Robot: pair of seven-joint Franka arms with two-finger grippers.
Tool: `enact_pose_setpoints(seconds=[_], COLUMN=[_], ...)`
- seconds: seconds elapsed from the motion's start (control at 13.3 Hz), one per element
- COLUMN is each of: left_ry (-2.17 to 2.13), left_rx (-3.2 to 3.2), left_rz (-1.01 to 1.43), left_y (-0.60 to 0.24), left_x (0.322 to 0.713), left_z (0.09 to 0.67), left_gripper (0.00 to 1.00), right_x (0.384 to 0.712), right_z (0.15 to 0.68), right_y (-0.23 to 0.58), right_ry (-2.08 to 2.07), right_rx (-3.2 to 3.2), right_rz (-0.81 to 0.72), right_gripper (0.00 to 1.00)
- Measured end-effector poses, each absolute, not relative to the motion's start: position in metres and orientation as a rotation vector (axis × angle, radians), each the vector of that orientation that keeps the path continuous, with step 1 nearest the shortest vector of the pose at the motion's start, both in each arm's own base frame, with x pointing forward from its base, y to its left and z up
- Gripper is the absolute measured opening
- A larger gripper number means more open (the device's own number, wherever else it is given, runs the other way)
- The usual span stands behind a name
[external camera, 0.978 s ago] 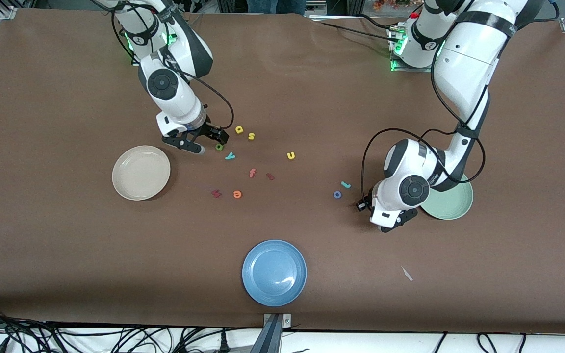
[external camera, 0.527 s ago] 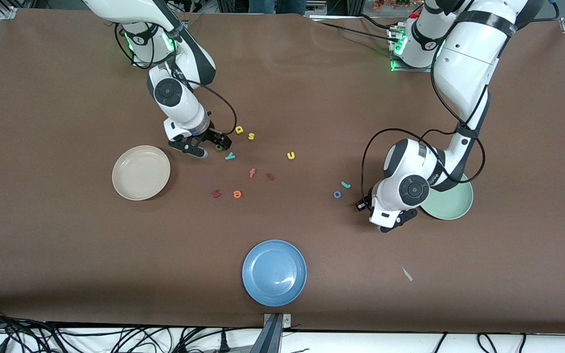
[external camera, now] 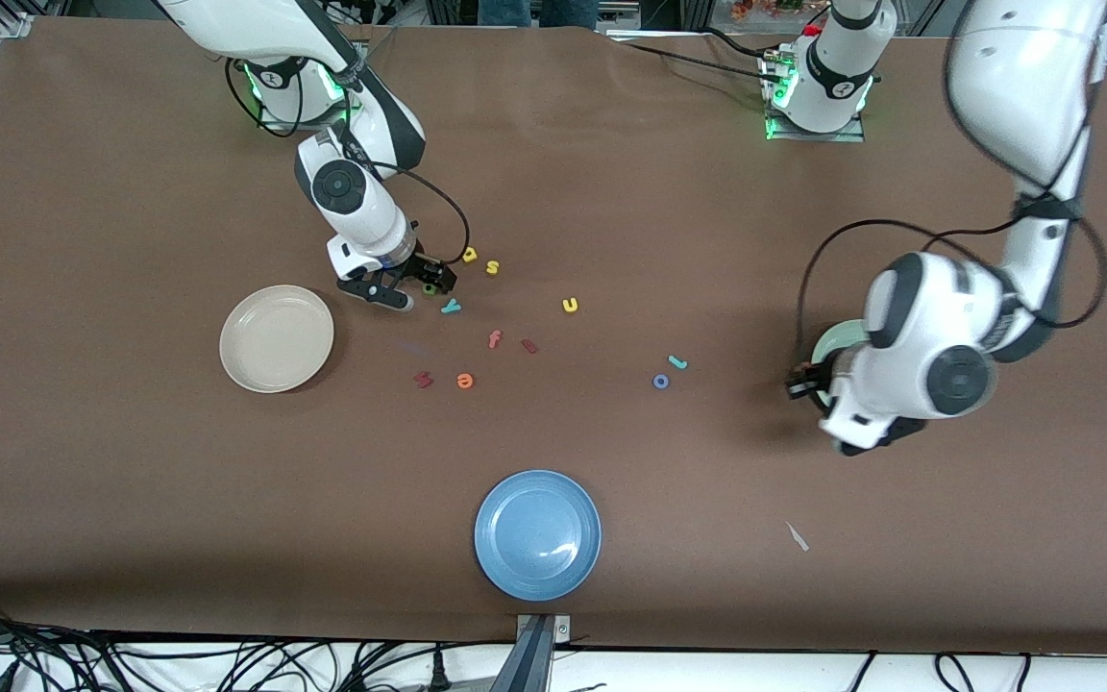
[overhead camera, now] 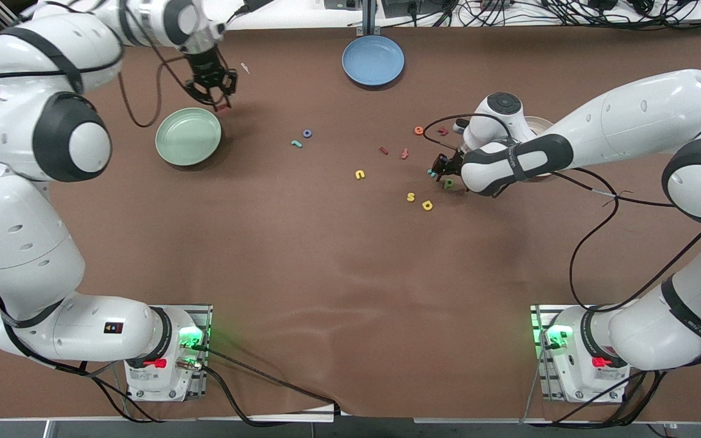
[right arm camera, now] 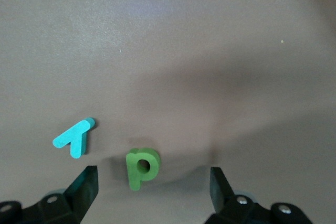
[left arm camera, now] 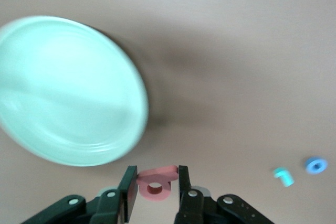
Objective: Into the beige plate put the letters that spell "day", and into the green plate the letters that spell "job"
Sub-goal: 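Place the pink letter on the green plate while the right gripper grasps green p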
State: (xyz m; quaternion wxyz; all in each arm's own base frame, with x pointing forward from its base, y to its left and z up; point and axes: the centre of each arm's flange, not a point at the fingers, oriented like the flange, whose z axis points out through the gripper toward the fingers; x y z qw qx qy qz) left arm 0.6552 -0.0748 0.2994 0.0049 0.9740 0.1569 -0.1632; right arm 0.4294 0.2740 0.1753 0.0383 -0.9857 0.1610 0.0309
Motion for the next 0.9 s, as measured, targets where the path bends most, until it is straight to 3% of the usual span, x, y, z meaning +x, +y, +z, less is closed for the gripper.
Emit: enact_pose_setpoints(seconds=[0.3, 0.75, 0.9], left_ry=[0.270, 0.192, 0.182], left_rx=[3.109, 3.126, 3.124], left_rz=[-0.594, -0.638, -0.629], left_y=[0.009, 0.051, 0.060], left_x=[0.647, 0.644, 0.644], left_z=[0.278, 0.212, 0.200], left_gripper=[0.33, 0.33, 0.33], right_x=[0.427, 0.425, 0.425], right_z=[0.171, 0.170, 0.171], right_y=[0.274, 0.276, 0.277], right_ry=[0.475, 0.467, 0.463], right_rx=[-3.034, -3.035, -3.032], right_rz=[0.102, 0.104, 0.096], right_gripper=[0.85, 0.67, 0.46])
